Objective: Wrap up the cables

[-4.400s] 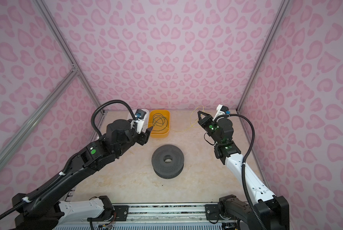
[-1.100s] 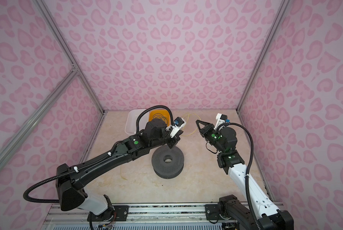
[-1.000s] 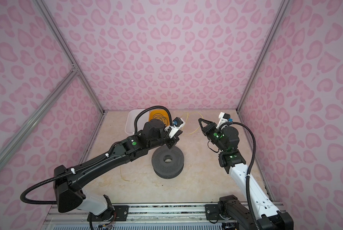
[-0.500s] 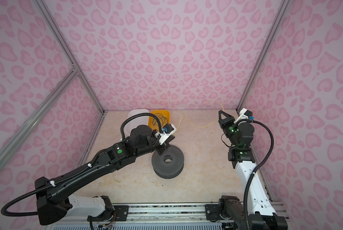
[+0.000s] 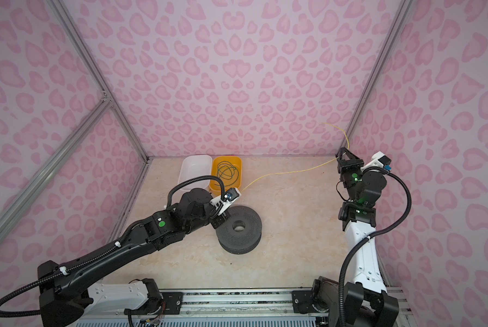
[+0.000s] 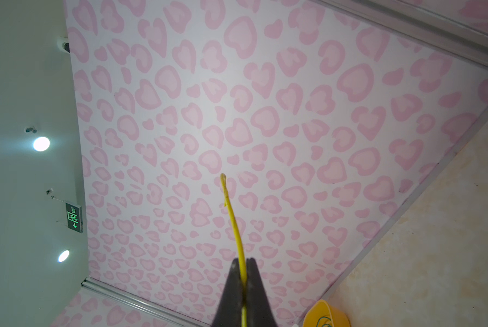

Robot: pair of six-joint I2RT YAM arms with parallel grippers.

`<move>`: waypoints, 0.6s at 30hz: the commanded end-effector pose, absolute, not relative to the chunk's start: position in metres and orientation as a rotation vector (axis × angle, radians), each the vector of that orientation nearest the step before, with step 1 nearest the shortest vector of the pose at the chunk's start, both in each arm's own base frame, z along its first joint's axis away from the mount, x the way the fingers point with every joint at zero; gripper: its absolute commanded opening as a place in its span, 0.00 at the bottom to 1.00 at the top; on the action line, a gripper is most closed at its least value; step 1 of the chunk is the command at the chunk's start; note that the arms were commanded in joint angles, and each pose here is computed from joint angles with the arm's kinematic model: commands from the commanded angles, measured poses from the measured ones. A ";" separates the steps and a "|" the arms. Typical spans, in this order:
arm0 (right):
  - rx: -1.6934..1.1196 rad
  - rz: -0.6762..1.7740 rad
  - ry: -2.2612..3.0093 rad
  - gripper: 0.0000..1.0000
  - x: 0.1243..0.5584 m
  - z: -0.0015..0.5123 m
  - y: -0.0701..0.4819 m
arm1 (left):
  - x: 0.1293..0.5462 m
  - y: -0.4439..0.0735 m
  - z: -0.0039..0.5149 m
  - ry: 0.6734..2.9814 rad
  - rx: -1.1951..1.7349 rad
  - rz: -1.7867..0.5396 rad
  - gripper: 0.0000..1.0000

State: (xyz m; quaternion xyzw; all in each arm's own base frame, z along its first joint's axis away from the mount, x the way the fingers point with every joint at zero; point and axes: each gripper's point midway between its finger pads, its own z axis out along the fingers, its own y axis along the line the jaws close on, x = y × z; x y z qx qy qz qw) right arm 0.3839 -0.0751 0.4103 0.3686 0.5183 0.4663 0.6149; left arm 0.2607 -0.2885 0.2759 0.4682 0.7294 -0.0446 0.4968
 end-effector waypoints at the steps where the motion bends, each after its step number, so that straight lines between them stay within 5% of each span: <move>1: 0.825 1.077 1.089 0.00 0.377 0.436 -0.088 | 0.271 -0.270 0.250 1.825 1.183 0.077 0.04; 18: 0.824 1.094 1.011 0.00 0.373 0.451 -0.104 | 0.277 -0.261 0.194 1.919 1.252 0.209 0.03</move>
